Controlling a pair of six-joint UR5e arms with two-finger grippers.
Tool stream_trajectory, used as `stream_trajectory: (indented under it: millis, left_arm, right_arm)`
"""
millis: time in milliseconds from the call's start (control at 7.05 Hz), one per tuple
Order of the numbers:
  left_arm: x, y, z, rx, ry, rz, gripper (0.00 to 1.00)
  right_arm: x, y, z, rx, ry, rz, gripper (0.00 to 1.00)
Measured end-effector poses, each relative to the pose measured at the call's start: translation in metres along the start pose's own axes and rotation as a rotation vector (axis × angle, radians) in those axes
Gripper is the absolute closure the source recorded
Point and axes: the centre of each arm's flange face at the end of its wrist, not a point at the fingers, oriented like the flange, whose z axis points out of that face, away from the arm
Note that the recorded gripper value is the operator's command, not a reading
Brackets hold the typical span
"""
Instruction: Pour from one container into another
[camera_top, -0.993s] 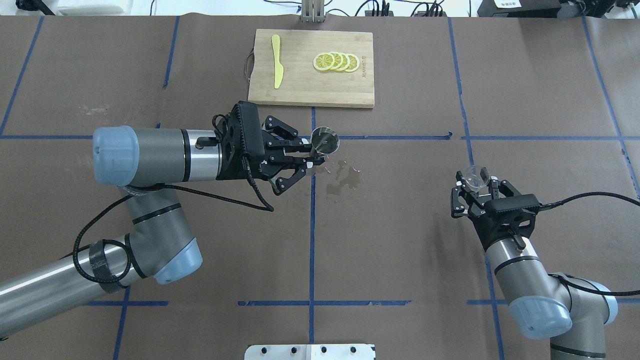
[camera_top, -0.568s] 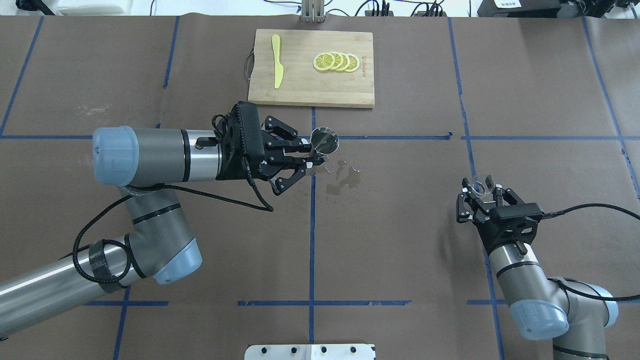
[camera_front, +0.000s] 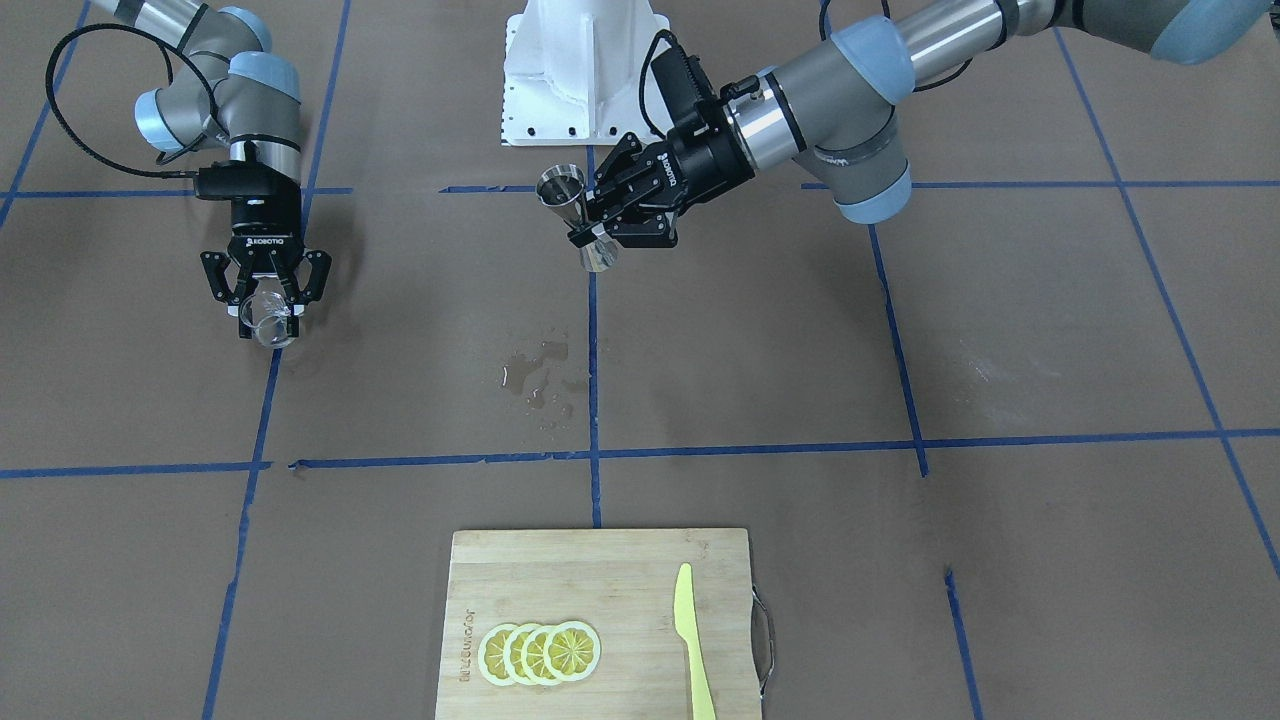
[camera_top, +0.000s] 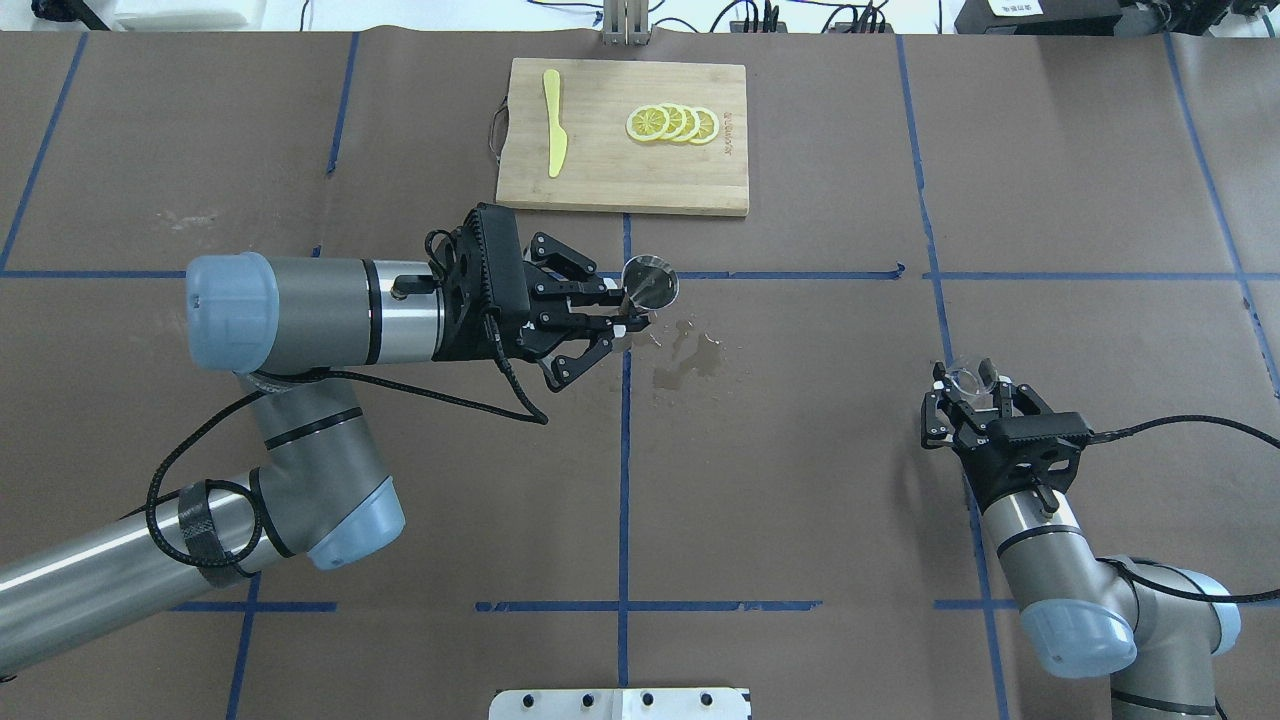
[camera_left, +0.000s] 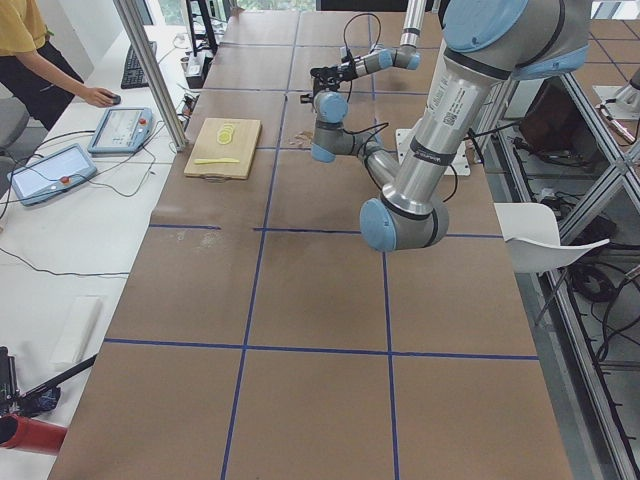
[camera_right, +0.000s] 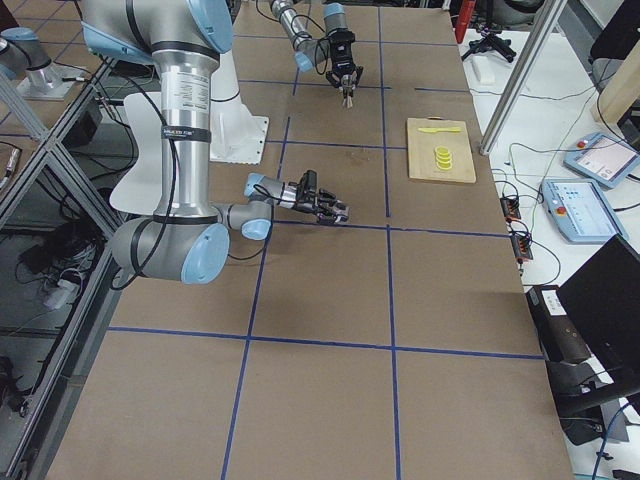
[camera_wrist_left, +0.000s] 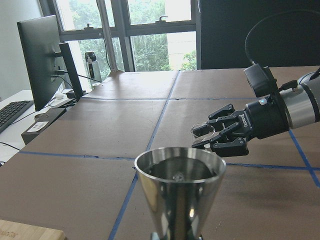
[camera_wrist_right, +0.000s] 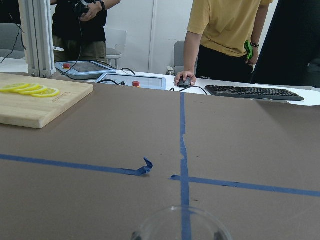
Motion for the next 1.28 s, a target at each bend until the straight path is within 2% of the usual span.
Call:
stream_trajectory:
  millis: [851, 1277]
  left_arm:
    - [0.0, -0.001, 0.0, 0.001, 0.0, -0.001, 1.0]
    - [0.0, -0.001, 0.0, 0.002, 0.0, 0.0, 1.0]
  right_arm:
    - [0.027, 0.003, -0.004, -0.009, -0.01, 0.034, 0.67]
    - [0.023, 0.007, -0.004, -0.009, -0.017, 0.041, 0.66]
